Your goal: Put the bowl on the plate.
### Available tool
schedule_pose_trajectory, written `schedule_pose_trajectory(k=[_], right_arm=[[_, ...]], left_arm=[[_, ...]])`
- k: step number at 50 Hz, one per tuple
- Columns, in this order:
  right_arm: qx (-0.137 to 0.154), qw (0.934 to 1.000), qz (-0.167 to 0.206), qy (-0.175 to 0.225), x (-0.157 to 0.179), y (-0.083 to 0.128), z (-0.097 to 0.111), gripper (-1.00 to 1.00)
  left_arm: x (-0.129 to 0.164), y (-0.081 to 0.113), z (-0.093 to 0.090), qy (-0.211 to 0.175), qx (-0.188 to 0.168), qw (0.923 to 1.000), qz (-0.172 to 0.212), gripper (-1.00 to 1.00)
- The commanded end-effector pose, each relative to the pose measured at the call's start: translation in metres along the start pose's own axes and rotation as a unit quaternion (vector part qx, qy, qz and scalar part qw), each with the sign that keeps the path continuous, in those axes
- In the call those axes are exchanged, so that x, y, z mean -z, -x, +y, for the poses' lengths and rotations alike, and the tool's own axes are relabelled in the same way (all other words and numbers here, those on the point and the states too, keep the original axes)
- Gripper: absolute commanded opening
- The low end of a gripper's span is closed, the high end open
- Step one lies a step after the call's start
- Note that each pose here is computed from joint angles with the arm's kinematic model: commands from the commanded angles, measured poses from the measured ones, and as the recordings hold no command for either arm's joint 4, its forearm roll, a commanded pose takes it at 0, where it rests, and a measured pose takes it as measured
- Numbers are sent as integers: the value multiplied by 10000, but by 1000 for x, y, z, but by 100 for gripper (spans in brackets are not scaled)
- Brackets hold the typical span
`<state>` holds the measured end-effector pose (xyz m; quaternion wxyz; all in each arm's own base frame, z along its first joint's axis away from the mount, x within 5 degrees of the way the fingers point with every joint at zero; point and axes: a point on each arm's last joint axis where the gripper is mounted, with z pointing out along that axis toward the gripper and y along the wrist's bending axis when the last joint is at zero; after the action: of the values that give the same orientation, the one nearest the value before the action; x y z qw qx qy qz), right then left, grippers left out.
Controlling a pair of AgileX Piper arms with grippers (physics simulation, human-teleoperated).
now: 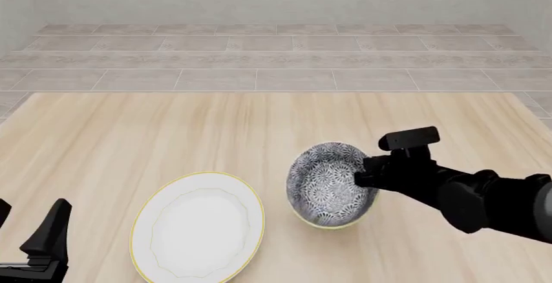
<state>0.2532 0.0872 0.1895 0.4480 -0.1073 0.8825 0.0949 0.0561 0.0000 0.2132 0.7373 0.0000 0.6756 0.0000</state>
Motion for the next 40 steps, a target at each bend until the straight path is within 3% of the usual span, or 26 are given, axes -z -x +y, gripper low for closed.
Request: schedule_pose_trajectory(k=[1, 25, 40], right_arm=[[31, 9998, -209, 42, 10, 12, 2, -100], [-53, 9961, -871, 91, 41, 37, 3, -100], [-416, 9907, -1287, 116, 60, 62, 2, -100]], left_arm=[[0, 0, 0, 0, 0, 10000, 0, 100], [0, 0, 0, 0, 0, 10000, 0, 100], [0, 0, 0, 0, 0, 10000, 0, 100]])
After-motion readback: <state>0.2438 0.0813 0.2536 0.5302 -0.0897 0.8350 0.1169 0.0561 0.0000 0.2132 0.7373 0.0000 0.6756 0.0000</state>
